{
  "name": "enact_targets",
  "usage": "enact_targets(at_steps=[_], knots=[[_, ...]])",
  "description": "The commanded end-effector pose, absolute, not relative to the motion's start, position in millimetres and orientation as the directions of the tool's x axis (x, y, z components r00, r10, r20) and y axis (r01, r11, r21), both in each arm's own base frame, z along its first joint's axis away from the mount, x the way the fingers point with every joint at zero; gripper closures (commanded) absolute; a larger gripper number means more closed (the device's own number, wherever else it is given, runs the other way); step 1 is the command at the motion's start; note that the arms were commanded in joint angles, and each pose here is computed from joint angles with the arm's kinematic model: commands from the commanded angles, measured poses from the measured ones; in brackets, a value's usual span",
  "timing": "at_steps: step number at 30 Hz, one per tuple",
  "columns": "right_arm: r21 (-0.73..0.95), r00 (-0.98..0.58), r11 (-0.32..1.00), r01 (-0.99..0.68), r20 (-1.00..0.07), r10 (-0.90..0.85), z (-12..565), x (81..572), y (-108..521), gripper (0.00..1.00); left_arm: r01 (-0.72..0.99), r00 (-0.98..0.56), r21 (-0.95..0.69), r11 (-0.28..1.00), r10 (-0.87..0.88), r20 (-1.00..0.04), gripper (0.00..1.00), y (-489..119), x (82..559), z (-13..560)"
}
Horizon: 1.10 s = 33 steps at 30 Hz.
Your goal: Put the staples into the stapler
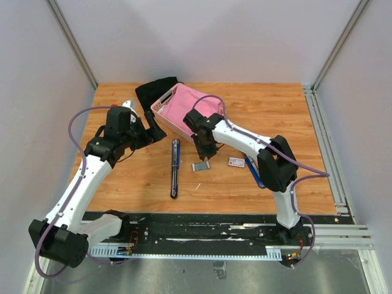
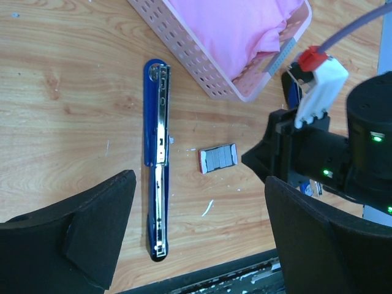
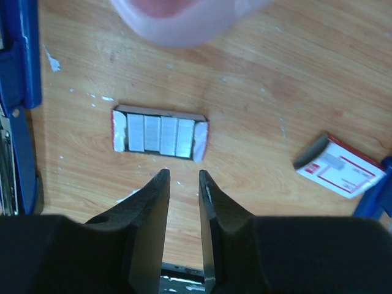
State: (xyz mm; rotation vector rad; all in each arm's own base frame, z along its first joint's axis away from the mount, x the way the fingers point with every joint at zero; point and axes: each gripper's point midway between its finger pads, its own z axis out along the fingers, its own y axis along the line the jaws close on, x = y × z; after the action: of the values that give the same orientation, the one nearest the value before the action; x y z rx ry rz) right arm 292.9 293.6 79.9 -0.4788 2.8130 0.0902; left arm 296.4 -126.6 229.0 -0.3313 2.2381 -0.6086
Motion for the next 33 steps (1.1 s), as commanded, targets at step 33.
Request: enact_targets(at_steps=[33], knots=[[-0.018,-0.932,0.961,-0.277,-0.24,-0.273,28.3,287.5,293.5,0.78,0.048,-0.662,-0.495,0.867,-0.344,-0.666,0.11,-129.1,296.3,230.4]])
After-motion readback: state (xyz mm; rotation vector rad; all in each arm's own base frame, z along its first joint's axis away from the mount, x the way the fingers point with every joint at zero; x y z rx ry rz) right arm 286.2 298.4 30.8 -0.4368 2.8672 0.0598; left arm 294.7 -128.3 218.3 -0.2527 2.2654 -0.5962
